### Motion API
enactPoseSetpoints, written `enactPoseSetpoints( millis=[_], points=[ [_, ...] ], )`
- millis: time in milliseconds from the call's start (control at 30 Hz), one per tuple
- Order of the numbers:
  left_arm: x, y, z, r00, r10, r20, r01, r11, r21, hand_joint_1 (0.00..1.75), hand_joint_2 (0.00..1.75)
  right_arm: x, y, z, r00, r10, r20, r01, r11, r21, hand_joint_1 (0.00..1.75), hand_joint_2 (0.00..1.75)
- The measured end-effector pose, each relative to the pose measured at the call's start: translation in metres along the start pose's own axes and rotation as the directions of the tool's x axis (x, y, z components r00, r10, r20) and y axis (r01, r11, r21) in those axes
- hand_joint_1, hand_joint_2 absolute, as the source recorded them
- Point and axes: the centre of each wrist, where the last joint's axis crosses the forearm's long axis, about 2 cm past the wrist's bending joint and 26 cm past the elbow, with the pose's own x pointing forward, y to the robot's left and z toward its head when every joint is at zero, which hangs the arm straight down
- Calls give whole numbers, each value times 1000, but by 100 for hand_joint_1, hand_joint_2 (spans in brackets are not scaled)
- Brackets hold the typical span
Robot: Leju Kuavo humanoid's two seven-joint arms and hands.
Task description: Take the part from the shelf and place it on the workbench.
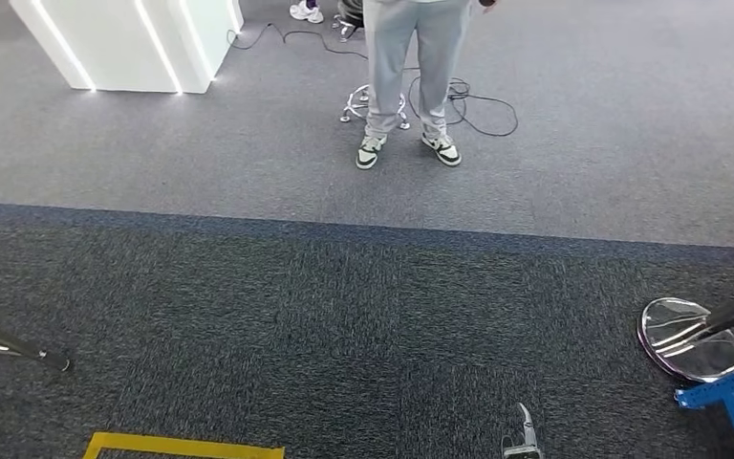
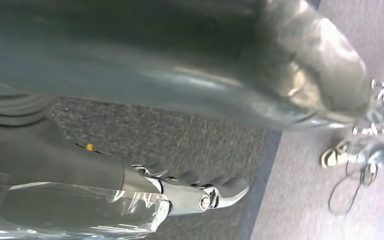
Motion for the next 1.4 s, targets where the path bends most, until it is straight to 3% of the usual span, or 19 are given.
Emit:
enactPoseSetpoints(
  millis=[733,1400],
  points=[
    [1,0,-1,1000,-21,3,21,1000,-13,0,0,-1,1,0,1000,9,11,-9,1000,0,0,0],
    [-3,-2,2,993,-88,-73,86,996,-22,0,0,-4,0,3,1000,8,-17,-8,1000,3,0,0]
  ],
)
